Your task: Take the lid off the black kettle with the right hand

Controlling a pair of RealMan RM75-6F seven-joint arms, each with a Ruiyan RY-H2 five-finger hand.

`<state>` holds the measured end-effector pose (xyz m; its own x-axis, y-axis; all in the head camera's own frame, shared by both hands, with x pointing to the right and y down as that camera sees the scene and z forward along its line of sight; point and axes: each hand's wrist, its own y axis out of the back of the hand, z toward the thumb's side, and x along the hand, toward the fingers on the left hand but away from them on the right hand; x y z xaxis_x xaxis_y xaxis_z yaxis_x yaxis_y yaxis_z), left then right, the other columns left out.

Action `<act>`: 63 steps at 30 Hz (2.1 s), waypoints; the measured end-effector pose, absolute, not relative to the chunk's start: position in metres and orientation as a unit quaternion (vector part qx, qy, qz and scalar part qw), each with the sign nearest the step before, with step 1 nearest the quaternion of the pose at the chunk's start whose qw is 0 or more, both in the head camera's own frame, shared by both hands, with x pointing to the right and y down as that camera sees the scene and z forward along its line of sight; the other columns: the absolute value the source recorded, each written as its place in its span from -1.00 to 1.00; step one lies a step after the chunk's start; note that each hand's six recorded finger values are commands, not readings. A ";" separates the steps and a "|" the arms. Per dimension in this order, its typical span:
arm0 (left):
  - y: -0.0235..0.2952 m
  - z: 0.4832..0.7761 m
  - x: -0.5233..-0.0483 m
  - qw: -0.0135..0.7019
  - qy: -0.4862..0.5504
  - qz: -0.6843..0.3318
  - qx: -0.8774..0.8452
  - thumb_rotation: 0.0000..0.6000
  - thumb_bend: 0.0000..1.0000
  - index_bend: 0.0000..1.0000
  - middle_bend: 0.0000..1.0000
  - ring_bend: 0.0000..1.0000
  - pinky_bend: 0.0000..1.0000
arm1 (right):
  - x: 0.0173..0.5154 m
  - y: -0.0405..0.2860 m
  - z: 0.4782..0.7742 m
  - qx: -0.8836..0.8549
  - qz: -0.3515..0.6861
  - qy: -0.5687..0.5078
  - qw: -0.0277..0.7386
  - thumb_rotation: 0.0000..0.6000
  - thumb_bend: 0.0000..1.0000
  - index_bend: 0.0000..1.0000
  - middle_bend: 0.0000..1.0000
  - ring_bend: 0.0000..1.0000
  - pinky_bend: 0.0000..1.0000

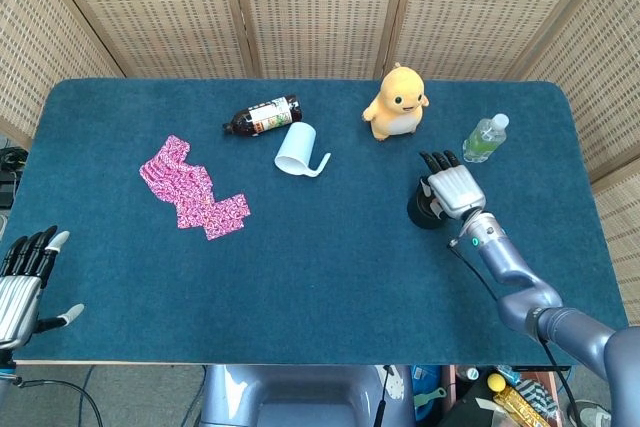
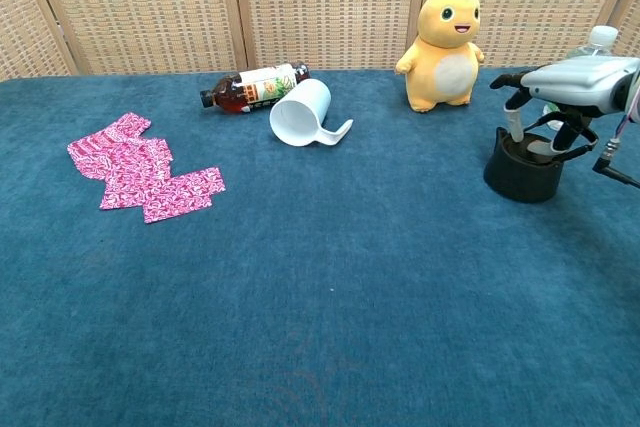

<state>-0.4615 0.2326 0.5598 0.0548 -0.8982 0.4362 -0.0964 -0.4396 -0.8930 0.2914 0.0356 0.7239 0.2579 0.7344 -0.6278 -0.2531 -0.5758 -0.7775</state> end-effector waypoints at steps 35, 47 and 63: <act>0.233 0.560 -0.461 0.353 0.392 -0.563 -0.636 1.00 -0.77 -1.00 -1.00 -1.00 -1.00 | 0.296 0.037 0.728 -0.662 0.584 -0.164 0.441 1.00 0.07 0.19 -0.85 -1.00 -0.78; 0.233 0.562 -0.461 0.351 0.390 -0.565 -0.637 1.00 -0.77 -1.00 -1.00 -1.00 -1.00 | 0.292 0.032 0.718 -0.657 0.571 -0.176 0.460 1.00 0.09 0.21 -0.83 -1.00 -0.78; 0.235 0.557 -0.460 0.355 0.394 -0.558 -0.639 1.00 -0.77 -1.00 -1.00 -1.00 -1.00 | 0.244 0.069 0.672 -0.695 0.482 -0.144 0.514 1.00 0.11 0.21 -0.80 -1.00 -0.78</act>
<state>-0.4605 0.2349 0.5567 0.0684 -0.8986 0.4334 -0.1075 -0.4386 -0.8923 0.2439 0.0690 0.6719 0.4938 0.6956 -0.5219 -0.2958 -0.4300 -0.8530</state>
